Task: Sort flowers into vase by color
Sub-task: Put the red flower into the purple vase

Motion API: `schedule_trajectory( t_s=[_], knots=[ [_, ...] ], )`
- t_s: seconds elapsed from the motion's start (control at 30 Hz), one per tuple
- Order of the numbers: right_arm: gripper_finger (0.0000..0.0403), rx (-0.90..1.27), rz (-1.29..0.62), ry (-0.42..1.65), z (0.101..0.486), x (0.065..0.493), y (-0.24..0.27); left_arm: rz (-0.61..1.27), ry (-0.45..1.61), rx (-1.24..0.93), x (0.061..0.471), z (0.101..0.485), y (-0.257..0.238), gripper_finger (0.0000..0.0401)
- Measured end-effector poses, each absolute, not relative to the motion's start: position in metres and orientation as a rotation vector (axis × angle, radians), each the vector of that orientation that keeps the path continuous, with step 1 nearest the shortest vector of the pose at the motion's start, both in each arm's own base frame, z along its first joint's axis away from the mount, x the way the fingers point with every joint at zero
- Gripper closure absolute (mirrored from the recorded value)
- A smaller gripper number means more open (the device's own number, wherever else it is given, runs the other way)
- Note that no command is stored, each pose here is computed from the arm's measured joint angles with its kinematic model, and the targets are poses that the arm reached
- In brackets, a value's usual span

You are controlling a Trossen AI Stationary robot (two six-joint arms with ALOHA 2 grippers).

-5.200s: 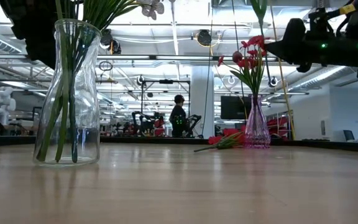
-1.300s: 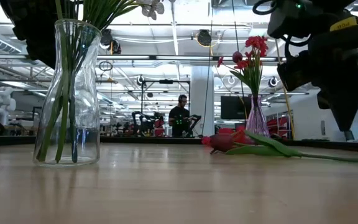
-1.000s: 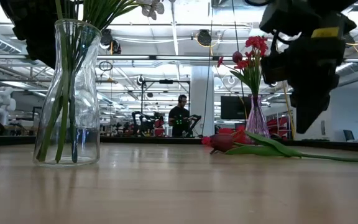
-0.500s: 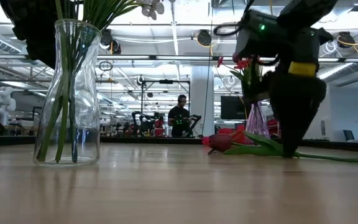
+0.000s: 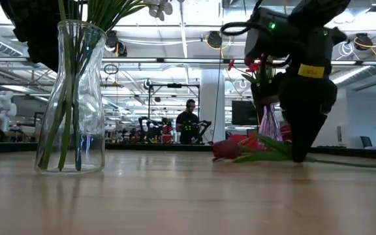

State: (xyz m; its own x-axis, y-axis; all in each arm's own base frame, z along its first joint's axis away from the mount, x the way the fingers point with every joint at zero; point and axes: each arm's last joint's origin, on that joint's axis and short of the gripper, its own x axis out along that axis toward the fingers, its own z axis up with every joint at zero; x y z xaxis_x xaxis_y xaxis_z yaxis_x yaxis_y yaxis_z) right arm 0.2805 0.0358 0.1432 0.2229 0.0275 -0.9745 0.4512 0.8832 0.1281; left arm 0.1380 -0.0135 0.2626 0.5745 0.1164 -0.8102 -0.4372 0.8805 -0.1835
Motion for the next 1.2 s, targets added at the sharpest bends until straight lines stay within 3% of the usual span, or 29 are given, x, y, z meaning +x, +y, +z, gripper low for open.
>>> schedule_trajectory(
  t_s=[0.3,0.6,0.8,1.2],
  knots=[
    [0.0401,0.331,-0.52,0.855,0.234,0.243,0.041,0.334,0.906,-0.388,0.138,0.263,-0.013,0.0253],
    [0.0402,0.075,-0.993,0.239,0.301,0.19,0.034,0.334,0.905,-0.388,0.138,0.263,-0.013,0.0253],
    [0.0403,-0.061,-1.255,0.063,0.312,0.178,0.025,0.333,0.904,-0.388,0.138,0.263,-0.013,0.0253],
    [0.0403,0.111,-1.32,-0.086,0.276,0.151,0.008,0.333,0.905,-0.387,0.138,0.263,-0.013,0.0253]
  ],
)
